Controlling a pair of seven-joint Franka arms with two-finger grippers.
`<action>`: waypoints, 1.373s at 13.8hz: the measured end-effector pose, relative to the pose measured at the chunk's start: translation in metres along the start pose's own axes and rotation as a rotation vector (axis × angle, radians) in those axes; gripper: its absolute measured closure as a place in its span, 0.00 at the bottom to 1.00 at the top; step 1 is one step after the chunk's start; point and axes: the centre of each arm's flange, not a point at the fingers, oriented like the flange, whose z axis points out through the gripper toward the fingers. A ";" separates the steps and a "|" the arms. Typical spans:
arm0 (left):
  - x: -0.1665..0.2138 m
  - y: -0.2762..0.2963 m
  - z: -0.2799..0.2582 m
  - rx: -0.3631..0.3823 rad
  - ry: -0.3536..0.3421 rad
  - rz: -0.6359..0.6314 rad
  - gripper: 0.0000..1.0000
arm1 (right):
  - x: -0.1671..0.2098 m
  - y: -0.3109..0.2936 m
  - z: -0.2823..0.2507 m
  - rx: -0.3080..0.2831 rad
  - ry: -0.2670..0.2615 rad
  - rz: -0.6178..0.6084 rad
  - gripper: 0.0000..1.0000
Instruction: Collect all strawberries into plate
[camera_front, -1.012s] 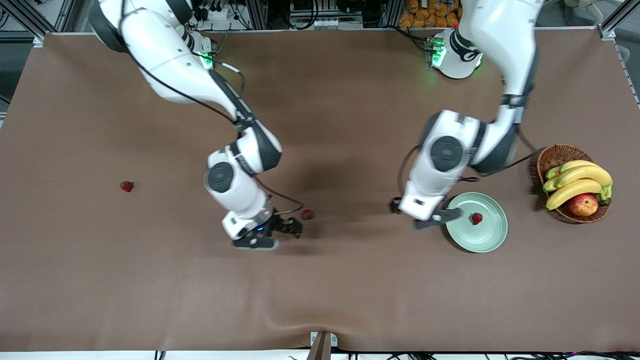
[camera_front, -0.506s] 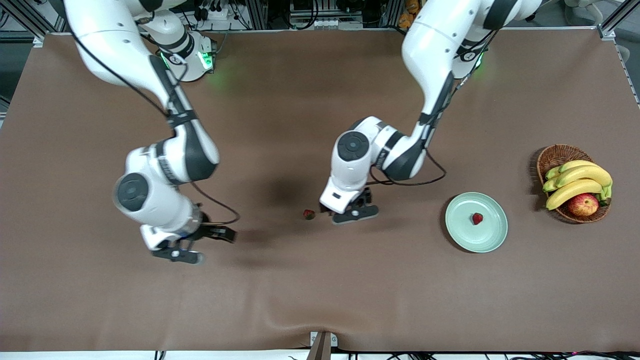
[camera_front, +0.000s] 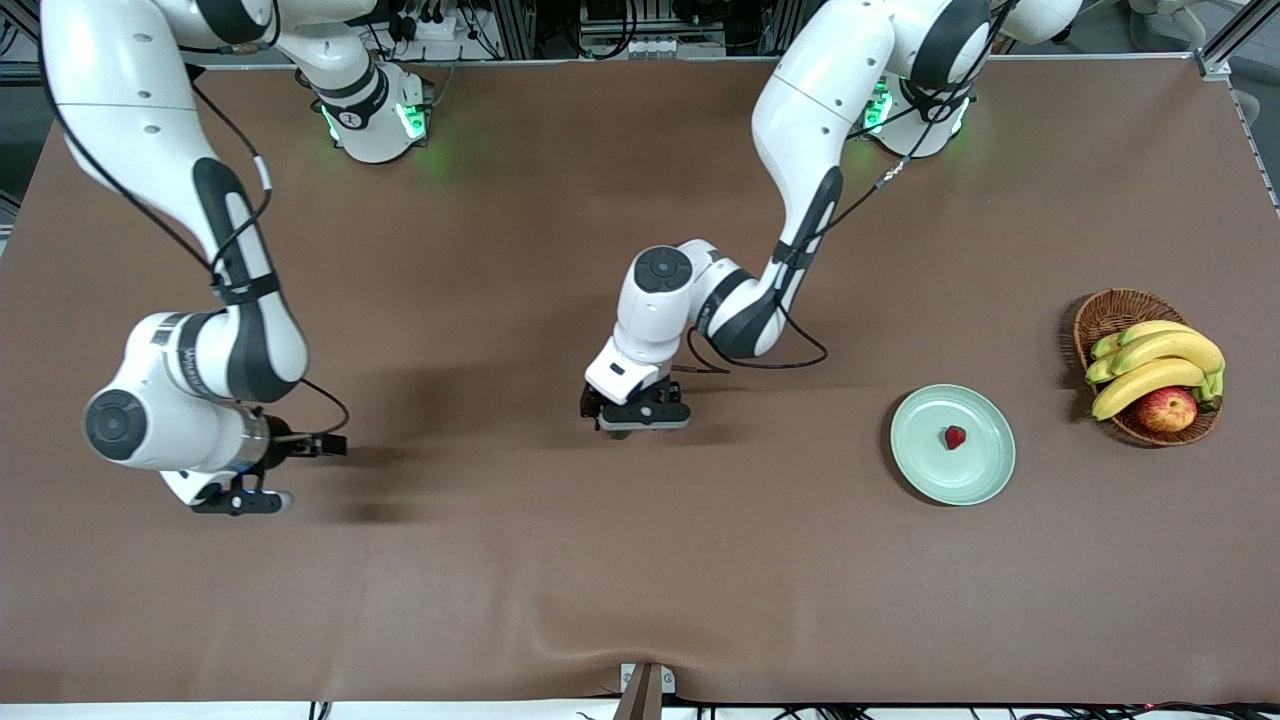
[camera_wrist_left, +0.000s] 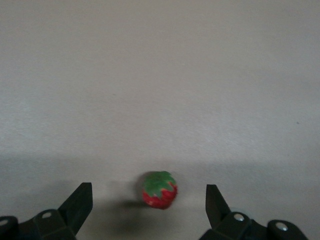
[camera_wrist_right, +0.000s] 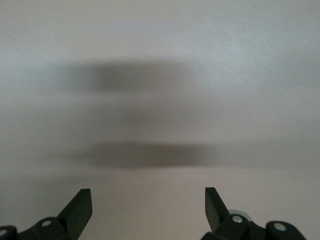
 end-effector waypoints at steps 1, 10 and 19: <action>-0.005 0.005 0.001 0.010 0.016 0.022 0.00 | -0.003 0.020 0.002 0.003 -0.006 -0.038 0.00; -0.026 0.008 0.024 0.080 0.069 0.105 0.07 | -0.043 0.122 0.029 0.019 -0.102 -0.190 0.00; -0.023 0.013 0.020 0.071 0.078 0.094 0.67 | -0.080 0.160 0.068 0.038 -0.193 -0.123 0.00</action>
